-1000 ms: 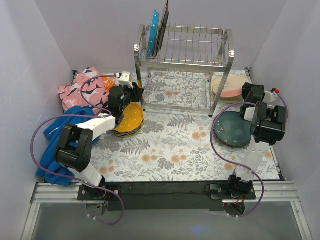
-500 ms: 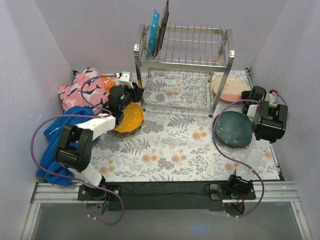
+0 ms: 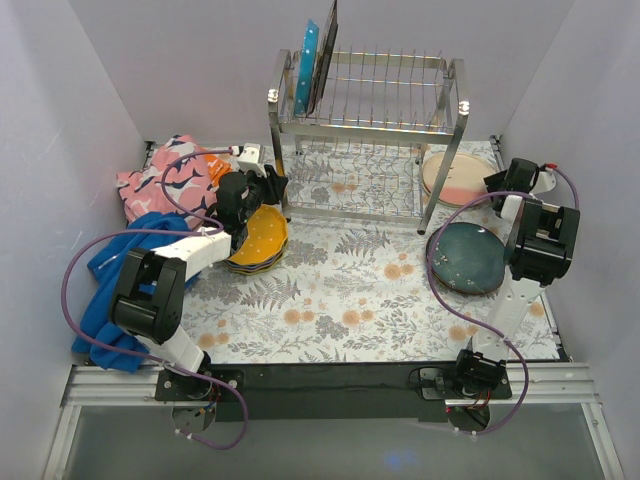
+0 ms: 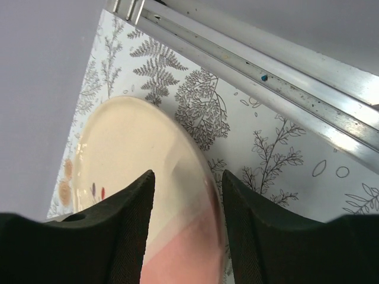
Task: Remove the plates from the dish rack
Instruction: Place the plate at the center of the board.
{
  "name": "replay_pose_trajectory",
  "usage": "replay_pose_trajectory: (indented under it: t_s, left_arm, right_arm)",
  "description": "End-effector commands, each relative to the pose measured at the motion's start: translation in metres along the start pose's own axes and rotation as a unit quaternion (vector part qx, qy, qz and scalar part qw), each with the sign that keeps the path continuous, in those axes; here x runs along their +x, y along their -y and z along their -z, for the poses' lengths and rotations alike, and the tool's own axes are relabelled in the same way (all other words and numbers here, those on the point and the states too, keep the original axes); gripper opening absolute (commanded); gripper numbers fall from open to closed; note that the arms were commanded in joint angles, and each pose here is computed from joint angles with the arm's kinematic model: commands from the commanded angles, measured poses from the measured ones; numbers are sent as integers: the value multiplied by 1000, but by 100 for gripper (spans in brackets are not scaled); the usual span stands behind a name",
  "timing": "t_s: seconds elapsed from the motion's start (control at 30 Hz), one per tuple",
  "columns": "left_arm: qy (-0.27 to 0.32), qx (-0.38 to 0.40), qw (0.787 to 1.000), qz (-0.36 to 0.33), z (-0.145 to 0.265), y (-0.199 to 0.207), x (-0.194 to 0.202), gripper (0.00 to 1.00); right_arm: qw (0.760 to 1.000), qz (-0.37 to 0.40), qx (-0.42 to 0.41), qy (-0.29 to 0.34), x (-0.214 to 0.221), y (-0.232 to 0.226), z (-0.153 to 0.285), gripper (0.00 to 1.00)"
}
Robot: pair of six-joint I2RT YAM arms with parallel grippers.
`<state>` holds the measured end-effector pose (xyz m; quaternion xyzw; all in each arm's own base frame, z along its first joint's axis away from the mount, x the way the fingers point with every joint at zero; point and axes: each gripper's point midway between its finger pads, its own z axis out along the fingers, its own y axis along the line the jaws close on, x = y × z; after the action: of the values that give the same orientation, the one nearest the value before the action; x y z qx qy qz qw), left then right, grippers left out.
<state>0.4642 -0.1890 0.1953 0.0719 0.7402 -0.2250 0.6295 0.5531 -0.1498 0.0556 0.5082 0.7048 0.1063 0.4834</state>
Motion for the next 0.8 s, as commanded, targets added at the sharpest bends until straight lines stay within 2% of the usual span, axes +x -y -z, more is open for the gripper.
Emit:
replay_pose_trajectory:
  t_s: [0.0, 0.23, 0.4, 0.53, 0.57, 0.6, 0.7, 0.77]
  left_arm:
    - [-31, -32, 999, 4, 7, -16, 17, 0]
    - [-29, -33, 999, 6, 8, -16, 20, 0]
    - [-35, -33, 999, 11, 7, -17, 26, 0]
    - [-42, -44, 998, 13, 2, -21, 23, 0]
    - [-42, -45, 998, 12, 2, -21, 22, 2]
    - [-40, -46, 998, 10, 4, -20, 18, 12]
    - [-31, -47, 998, 9, 7, -18, 9, 24]
    - [-21, -49, 999, 13, 7, -17, -3, 35]
  right_arm:
    - [999, 36, -1, 24, -32, -21, 16, 56]
    - [999, 42, 9, 3, -26, -19, 18, 54]
    - [998, 58, -18, -22, -19, -30, 11, 45]
    - [995, 90, -44, -9, -37, -49, 34, 47]
    - [994, 96, -50, -2, -43, -55, 42, 48]
    - [993, 98, -61, 13, -58, -67, 61, 48]
    - [987, 120, -101, 39, -83, -100, 104, 53]
    - [987, 118, -111, 25, -78, -105, 121, 57]
